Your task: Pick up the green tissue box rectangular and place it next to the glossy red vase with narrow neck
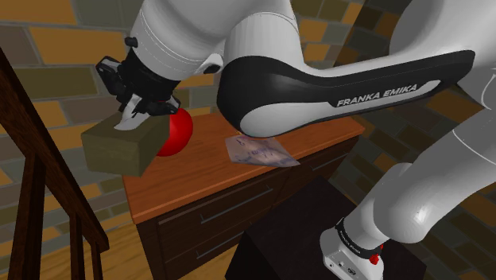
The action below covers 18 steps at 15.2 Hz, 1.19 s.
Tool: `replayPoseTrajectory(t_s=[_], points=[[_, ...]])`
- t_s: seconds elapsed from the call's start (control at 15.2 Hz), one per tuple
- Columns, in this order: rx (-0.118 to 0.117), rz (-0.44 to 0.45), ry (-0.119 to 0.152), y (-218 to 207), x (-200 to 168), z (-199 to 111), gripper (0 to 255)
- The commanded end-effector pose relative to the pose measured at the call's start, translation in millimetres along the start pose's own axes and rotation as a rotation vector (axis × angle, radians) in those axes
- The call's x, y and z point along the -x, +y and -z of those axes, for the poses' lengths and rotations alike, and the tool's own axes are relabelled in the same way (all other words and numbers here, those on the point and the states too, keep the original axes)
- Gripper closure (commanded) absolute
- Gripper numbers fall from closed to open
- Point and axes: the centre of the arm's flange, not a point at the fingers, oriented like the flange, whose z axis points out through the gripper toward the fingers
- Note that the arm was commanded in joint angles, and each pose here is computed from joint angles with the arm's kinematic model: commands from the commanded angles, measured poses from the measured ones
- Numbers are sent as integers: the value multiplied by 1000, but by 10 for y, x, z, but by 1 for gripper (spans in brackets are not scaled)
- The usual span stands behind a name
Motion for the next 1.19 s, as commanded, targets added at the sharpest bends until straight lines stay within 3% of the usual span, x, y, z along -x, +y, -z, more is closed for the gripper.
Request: replayPoseTrajectory(t_s=[0.0, 1.12], points=[[-1, 0, 0, 56, 19, -74, 255], [-1, 0, 0, 523, 270, -799, 255]])
